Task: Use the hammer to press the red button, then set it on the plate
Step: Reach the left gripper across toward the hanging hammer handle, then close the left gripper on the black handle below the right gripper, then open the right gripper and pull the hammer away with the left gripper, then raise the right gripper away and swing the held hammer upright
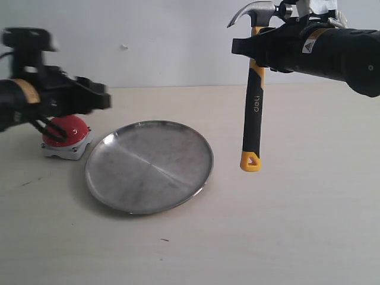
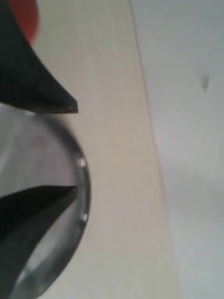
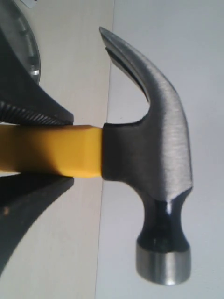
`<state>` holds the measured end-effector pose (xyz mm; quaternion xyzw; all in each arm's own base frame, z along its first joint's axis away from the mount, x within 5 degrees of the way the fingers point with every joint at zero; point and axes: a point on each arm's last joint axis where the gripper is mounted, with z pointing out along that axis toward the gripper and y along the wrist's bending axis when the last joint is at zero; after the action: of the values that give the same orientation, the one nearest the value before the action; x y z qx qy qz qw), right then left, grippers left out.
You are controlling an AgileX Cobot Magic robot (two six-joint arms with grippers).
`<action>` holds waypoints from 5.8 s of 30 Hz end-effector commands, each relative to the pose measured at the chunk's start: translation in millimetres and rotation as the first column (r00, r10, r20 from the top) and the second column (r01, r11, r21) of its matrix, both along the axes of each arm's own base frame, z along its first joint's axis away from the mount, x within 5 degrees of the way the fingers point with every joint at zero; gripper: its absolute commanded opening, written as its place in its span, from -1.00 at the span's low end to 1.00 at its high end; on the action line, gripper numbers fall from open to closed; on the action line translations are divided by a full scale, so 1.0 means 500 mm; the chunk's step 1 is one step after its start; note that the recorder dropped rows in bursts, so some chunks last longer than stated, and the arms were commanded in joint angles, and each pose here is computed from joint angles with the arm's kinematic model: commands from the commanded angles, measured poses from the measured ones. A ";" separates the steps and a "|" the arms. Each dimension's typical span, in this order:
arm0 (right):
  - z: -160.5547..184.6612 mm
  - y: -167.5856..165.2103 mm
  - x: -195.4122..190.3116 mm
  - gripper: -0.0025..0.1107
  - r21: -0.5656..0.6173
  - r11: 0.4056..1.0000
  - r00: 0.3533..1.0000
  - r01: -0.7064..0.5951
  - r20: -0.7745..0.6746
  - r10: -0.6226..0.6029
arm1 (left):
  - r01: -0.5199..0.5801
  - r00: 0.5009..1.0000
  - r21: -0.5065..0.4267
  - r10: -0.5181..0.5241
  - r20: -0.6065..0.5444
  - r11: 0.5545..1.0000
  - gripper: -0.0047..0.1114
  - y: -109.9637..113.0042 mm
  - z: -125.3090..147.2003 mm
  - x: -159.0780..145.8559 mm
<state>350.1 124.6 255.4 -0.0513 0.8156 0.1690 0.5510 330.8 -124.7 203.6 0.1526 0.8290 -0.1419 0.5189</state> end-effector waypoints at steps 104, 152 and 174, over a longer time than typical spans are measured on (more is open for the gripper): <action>0.031 0.003 0.000 -0.77 0.029 1.000 0.996 -0.012 0.091 0.009 | 0.636 0.746 -0.411 -0.657 0.109 0.654 -0.92 -0.424 -0.131 0.060; 0.108 -0.021 -0.056 -0.03 -0.169 0.985 0.991 -0.043 0.122 0.064 | 0.136 0.990 0.113 -0.140 0.027 0.984 -0.92 -0.024 0.108 -0.062; 0.085 -0.023 -0.064 -0.45 -0.168 0.985 0.991 -0.048 0.119 0.068 | -0.211 0.949 0.147 0.239 -0.207 0.966 -0.92 0.173 -0.007 -0.208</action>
<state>319.4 113.0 295.0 -0.1239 0.7964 0.1154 0.5806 226.7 -36.2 193.8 0.0718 0.9100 -0.0326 0.4070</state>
